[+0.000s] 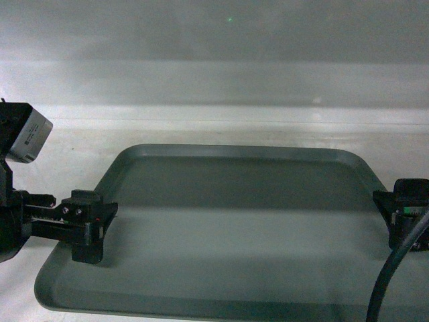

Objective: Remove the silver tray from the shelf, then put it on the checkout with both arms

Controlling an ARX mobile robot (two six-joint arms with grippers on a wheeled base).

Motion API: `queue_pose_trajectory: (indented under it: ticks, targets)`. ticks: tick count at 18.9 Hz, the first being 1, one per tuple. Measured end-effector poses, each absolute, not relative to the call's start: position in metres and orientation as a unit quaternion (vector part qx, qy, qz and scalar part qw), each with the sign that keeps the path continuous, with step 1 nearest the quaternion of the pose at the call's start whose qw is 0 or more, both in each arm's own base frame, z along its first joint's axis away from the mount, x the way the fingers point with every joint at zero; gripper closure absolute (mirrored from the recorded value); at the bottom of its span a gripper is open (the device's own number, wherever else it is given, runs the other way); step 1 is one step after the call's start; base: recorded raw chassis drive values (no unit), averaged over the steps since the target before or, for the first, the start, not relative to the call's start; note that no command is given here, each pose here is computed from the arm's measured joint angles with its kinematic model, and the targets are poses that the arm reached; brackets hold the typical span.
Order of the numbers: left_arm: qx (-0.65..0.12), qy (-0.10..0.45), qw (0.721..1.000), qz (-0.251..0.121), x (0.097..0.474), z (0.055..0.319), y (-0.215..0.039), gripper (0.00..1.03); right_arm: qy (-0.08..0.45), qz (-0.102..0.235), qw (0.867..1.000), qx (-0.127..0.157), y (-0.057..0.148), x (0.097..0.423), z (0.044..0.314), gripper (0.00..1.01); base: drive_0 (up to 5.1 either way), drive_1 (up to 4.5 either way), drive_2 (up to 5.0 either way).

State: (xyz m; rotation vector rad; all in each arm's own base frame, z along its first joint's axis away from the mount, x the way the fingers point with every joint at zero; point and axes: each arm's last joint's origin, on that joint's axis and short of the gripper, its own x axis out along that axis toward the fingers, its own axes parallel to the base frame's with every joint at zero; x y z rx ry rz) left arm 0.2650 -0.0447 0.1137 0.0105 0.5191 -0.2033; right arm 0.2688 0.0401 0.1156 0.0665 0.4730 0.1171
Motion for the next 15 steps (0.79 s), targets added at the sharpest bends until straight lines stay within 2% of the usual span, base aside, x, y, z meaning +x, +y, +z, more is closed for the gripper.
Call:
queue_pose_trajectory:
  ticks: [9, 15]
  targets:
    - [0.005, 0.259, 0.961, -0.093, 0.281, 0.102, -0.05, 0.05, 0.273, 0.048, 0.96, 0.037, 0.051, 0.284, 0.102, 0.03, 0.0, 0.0, 0.0]
    - [0.011, 0.26, 0.962, -0.086, 0.28, 0.102, -0.054, 0.05, 0.273, 0.048, 0.96, 0.044, 0.053, 0.285, 0.1, 0.03, 0.0, 0.0, 0.0]
